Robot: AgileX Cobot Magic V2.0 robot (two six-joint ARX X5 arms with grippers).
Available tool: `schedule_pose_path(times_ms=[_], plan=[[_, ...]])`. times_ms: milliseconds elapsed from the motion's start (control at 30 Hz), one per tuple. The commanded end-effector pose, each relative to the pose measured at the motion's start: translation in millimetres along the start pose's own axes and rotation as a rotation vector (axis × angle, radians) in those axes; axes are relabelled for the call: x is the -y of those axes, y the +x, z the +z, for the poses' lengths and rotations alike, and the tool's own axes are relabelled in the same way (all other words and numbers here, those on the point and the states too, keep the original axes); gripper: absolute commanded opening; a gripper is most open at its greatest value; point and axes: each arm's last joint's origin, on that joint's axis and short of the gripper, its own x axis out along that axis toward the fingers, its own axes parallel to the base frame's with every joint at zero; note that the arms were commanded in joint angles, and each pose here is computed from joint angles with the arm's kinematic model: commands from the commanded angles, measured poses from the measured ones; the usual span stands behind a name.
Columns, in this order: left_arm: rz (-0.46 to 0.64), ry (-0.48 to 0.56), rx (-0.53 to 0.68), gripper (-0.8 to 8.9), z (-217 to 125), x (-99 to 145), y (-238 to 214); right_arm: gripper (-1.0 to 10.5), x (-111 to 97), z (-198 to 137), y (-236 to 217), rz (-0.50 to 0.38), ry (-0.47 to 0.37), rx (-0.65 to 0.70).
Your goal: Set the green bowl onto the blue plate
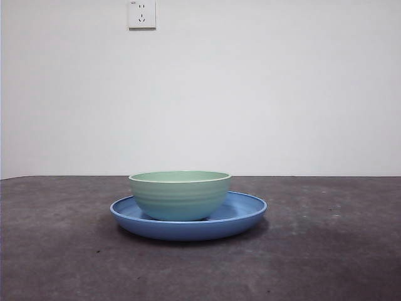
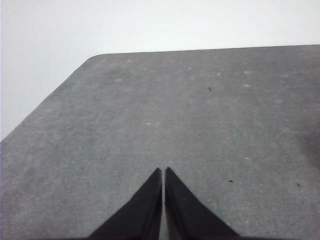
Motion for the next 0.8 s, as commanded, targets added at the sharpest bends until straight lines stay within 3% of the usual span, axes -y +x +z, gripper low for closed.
schedule_pose_path(times_ms=[33, 333, 800], plan=[[0.003, -0.003, -0.025, 0.09, -7, 0, 2, 0.1, 1, -14, 1, -0.023, -0.003, 0.0], [0.003, -0.003, -0.025, 0.09, -7, 0, 2, 0.1, 1, -47, 5, -0.022, 0.04, -0.086], [0.003, -0.003, -0.024, 0.09, -7, 0, 2, 0.1, 1, -50, 5, -0.015, 0.107, -0.12]])
